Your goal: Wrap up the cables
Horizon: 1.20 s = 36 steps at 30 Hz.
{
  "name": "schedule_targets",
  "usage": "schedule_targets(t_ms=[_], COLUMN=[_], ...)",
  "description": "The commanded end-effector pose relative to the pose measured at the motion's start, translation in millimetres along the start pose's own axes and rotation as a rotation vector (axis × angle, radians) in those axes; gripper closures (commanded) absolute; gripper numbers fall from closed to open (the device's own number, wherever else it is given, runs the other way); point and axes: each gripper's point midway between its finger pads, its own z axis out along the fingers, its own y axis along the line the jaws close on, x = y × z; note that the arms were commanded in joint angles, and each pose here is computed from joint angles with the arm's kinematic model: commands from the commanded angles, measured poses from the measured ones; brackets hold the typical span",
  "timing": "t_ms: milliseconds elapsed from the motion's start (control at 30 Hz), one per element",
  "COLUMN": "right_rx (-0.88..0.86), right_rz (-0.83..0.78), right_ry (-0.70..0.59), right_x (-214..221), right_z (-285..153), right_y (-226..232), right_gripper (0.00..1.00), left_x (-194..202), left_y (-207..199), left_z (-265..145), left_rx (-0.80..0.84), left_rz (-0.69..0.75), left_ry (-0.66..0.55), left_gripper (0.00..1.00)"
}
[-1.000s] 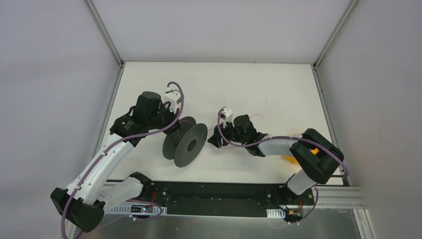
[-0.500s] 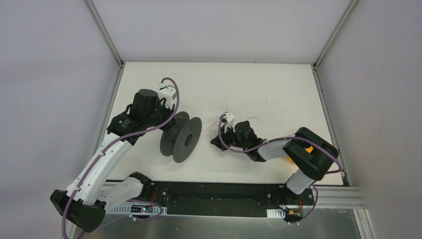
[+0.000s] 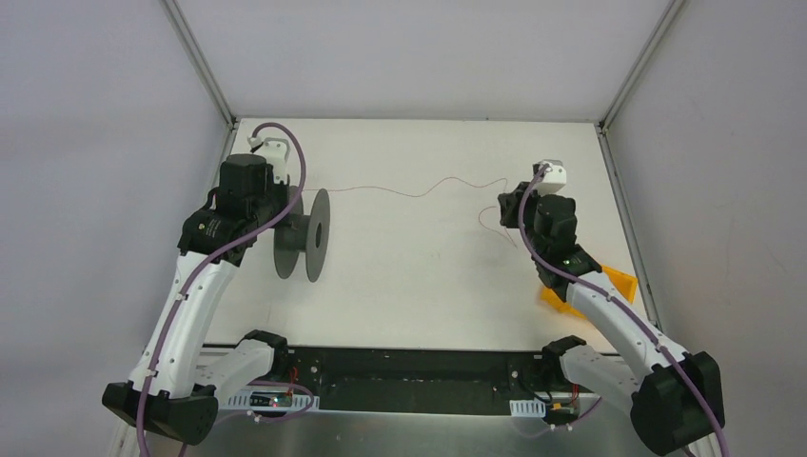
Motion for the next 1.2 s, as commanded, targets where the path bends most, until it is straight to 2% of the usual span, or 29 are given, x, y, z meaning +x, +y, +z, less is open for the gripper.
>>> schedule_targets(t_ms=[0, 167, 367, 500, 700, 800, 967, 1067, 1167], right_rx=[0.103, 0.069, 0.026, -0.026, 0.111, 0.182, 0.301, 0.315, 0.331], right_rz=[-0.043, -0.029, -0.017, 0.008, 0.024, 0.020, -0.012, -0.020, -0.033], right_ry=[0.107, 0.164, 0.294, 0.332, 0.377, 0.361, 0.331, 0.298, 0.259], right_x=[10, 27, 76, 89, 108, 106, 93, 78, 58], right_z=[-6, -7, -11, -12, -8, -7, -2, 4, 11], right_y=[-26, -22, -23, -14, -39, -51, -70, -71, -72], right_gripper=[1.00, 1.00, 1.00, 1.00, 1.00, 1.00, 1.00, 1.00, 1.00], left_x=[-27, -33, -54, -65, -65, -62, -49, -37, -23], left_y=[1, -14, -44, -55, -53, -50, -63, -62, -72], left_z=[-18, -24, -40, -46, -44, -46, -56, -53, -52], left_rx=[0.007, 0.096, 0.283, 0.371, 0.432, 0.464, 0.575, 0.570, 0.631], left_rz=[-0.026, -0.050, -0.140, -0.179, -0.212, -0.214, -0.114, -0.088, -0.105], left_ry=[-0.098, -0.115, -0.141, -0.140, -0.122, -0.121, -0.125, -0.104, -0.064], left_gripper=[1.00, 1.00, 1.00, 1.00, 1.00, 1.00, 1.00, 1.00, 1.00])
